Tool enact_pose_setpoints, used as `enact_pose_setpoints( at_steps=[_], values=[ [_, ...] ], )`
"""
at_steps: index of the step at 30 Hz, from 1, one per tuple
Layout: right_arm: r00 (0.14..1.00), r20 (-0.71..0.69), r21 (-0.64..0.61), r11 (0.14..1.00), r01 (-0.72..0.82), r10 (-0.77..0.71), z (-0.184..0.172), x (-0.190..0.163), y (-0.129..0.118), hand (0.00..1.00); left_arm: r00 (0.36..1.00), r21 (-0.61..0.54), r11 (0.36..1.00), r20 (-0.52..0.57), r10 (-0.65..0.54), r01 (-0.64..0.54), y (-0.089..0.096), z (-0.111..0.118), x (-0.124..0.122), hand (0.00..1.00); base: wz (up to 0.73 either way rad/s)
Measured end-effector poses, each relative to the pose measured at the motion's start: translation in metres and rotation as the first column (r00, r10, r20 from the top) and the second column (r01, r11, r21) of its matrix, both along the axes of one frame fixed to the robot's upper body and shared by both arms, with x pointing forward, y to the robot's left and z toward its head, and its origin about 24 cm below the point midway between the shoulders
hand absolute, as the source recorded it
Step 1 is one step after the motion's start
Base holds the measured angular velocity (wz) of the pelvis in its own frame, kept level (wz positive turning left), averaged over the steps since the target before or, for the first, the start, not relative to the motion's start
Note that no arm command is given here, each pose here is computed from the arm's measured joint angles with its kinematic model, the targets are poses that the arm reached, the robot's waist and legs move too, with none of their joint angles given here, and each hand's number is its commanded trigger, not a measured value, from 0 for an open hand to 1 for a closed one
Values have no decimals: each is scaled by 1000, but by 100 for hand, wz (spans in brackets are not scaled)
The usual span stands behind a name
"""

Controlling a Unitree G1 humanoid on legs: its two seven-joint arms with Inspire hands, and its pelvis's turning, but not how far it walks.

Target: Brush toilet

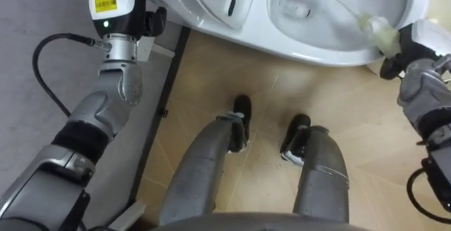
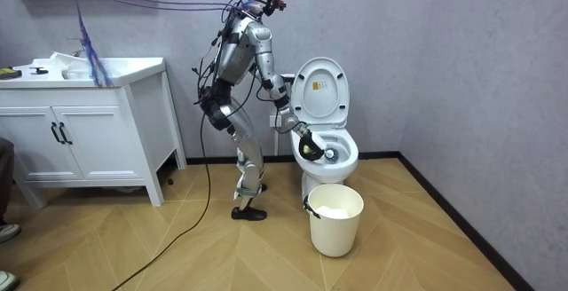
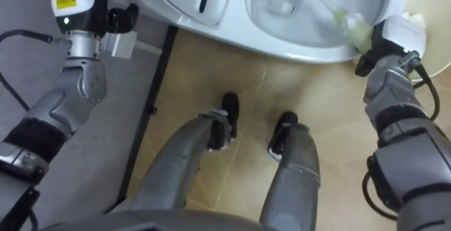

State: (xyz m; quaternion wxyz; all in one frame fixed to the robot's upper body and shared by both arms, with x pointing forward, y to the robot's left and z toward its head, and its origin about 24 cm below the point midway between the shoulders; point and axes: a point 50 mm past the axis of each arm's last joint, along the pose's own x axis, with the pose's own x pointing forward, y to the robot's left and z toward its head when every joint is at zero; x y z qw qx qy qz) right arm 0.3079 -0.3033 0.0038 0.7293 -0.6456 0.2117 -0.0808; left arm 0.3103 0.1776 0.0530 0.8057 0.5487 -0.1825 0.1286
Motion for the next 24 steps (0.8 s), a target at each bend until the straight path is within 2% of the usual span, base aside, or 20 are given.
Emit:
enact_pose_setpoints(
  at_steps=[4,7,13,20,24],
  values=[
    [990,-59,-170,976,-137,128,-1,2,13,100,1000,1,1000,-3,-1,1,0,-1,0,0,-13],
    [979,-133,-241,953,-186,157,-13,-7,14,100,1000,-1,1000,-3,-14,14,-1,0,0,0,-13],
    [973,-145,-267,940,-213,179,-21,-22,13,100,999,-16,999,-10,-42,42,-4,-4,-3,0,-3],
    [968,-157,-249,941,-230,196,-26,-28,17,100,998,-37,998,-20,-57,56,2,-6,-6,0,0],
    [965,-176,-308,921,-239,192,-13,-22,4,100,996,-29,997,-39,-76,75,3,-5,-5,0,-4]
  ],
)
